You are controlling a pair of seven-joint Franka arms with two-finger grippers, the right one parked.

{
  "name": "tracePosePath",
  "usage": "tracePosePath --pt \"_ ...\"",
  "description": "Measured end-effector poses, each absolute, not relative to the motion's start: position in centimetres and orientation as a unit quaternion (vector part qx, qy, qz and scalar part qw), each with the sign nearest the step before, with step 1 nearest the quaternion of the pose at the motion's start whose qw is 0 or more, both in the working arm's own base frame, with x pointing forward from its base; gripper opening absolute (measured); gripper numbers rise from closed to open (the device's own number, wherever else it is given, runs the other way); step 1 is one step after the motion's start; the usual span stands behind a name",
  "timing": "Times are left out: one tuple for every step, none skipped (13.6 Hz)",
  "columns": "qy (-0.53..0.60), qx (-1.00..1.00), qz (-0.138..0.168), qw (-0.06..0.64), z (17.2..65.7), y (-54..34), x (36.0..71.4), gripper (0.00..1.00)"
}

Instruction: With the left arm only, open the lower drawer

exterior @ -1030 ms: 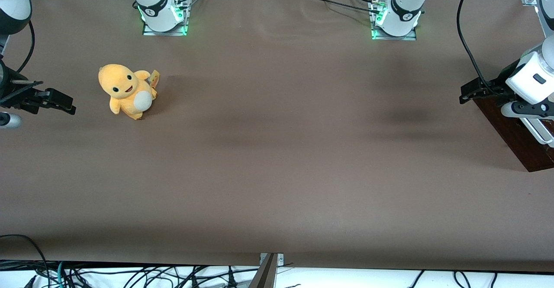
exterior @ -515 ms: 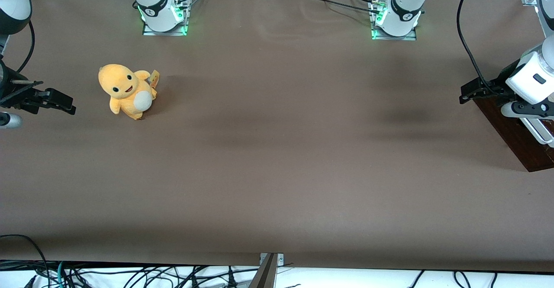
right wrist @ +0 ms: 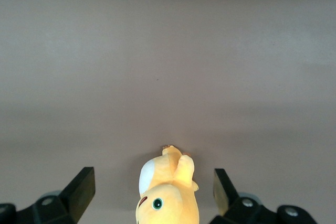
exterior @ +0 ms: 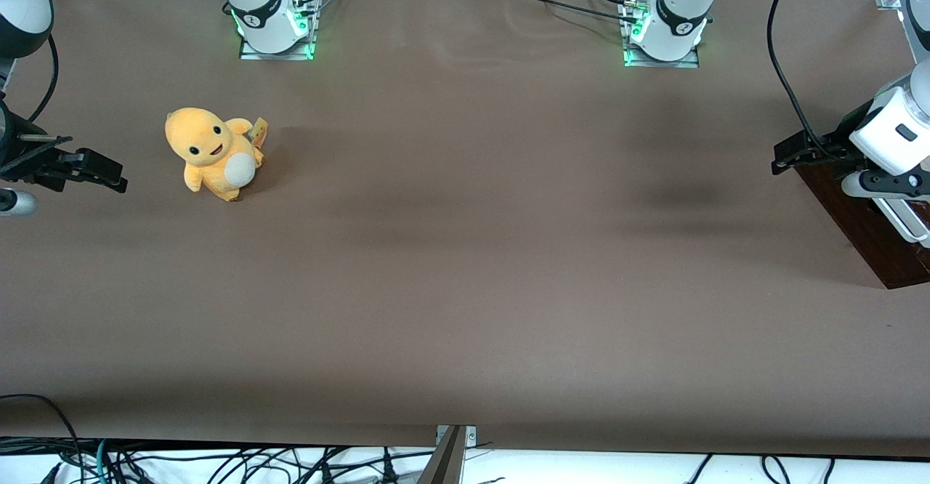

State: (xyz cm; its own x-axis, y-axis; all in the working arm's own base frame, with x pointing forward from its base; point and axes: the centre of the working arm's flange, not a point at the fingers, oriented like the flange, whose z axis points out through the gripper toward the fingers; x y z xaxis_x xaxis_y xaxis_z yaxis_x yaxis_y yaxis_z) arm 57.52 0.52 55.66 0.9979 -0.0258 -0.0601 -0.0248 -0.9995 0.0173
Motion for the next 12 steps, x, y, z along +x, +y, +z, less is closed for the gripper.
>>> tracePosePath --pt "-0.012 0.999 -0.03 0.008 55.6 0.6 57.5 1.0" --pt "-0.011 0.999 -0.031 0.008 55.6 0.7 57.5 1.0" --pt "-0.01 0.999 -0.032 0.008 55.5 0.8 57.5 1.0" --pt "-0.006 0.999 -0.035 0.009 55.2 1.0 57.6 1.0" --pt "0.0 0.999 -0.038 0.009 54.9 1.1 57.7 1.0" --pt "0.01 0.999 -0.042 0.009 54.4 1.2 57.8 1.0" --pt "0.021 0.999 -0.047 0.008 53.8 1.2 58.0 1.0" --pt "0.029 0.998 -0.055 0.008 53.0 1.2 58.2 1.0" --pt "0.035 0.997 -0.065 0.006 51.8 1.3 58.5 1.0" --pt "0.037 0.996 -0.077 -0.003 50.5 1.5 58.8 1.0" --pt "0.04 0.995 -0.091 -0.021 49.2 1.8 59.0 1.0" --pt "0.048 0.992 -0.105 -0.04 47.8 2.2 59.2 1.0"
